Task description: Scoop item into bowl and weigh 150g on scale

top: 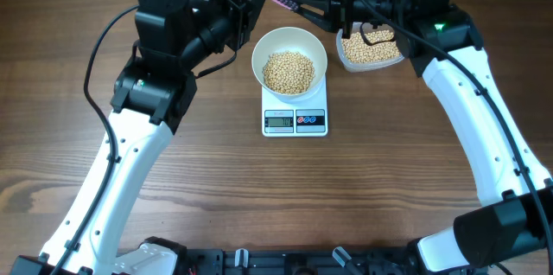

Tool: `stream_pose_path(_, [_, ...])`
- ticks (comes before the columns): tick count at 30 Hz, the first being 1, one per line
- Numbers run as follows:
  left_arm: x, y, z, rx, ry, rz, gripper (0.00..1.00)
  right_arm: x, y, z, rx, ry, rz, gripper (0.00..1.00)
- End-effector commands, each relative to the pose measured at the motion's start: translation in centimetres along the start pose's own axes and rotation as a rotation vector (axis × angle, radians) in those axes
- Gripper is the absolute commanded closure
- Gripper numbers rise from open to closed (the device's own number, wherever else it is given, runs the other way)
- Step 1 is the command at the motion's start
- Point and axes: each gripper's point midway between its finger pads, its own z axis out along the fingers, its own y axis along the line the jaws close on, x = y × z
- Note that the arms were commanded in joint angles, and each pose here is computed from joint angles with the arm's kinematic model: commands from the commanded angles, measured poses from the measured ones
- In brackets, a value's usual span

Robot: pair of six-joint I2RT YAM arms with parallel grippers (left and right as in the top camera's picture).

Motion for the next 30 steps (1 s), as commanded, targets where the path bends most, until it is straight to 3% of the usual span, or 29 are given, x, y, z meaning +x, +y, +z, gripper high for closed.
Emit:
stream_pose_path(1, [0.06,0.48,0.45,-0.007,0.004,-0.008,0.96,1.00,1.74,-0.24,-0.031,0.026,-0.029,0.74])
stream_pose_path(30, [0.03,0.15,0.45,0.006,0.003,-0.002,0.96,1.56,2.04,-0.23,-0.043,0.057,-0.017,0.79])
